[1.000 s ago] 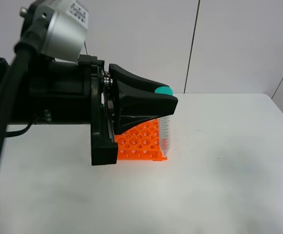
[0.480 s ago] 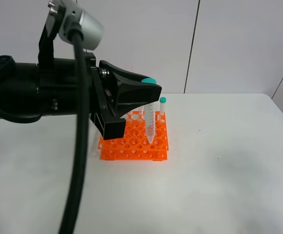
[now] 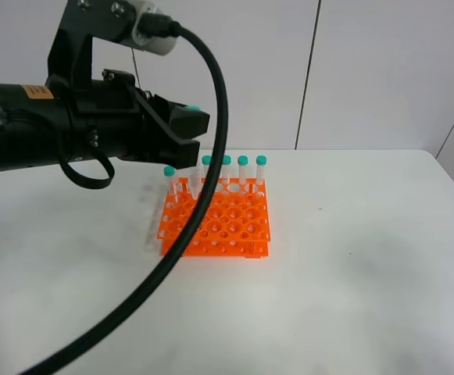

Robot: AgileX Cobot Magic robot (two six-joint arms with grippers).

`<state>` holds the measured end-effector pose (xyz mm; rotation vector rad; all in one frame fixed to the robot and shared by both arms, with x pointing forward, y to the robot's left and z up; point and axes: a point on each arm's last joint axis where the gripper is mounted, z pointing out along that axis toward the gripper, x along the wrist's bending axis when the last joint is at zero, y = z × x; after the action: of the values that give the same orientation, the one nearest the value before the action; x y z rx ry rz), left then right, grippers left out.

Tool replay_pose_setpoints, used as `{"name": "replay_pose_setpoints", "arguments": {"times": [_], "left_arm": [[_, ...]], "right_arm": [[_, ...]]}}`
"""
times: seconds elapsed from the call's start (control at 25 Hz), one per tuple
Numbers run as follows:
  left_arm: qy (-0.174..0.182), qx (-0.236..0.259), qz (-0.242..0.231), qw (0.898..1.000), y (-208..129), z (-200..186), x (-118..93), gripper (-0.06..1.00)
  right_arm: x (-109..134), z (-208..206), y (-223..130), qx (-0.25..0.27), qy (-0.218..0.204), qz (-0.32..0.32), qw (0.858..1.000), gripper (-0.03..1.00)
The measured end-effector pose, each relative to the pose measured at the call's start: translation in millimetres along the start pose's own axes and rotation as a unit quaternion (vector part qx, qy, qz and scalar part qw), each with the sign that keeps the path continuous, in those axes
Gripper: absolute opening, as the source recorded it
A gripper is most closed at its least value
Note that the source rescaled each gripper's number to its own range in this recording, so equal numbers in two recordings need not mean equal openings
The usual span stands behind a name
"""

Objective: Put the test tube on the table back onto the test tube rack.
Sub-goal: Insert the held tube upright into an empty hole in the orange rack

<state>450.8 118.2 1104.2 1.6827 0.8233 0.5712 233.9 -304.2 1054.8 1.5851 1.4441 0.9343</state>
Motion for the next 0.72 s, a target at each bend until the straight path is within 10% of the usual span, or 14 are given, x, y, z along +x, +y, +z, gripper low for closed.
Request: {"name": "replay_pose_setpoints", "arguments": {"times": [0.72], "left_arm": [[0.042,-0.04,-0.012,0.998,-29,54,32,0.0]], "right_arm": [[0,0,0,0.001,0.0,0.0,1.0,1.0]]}}
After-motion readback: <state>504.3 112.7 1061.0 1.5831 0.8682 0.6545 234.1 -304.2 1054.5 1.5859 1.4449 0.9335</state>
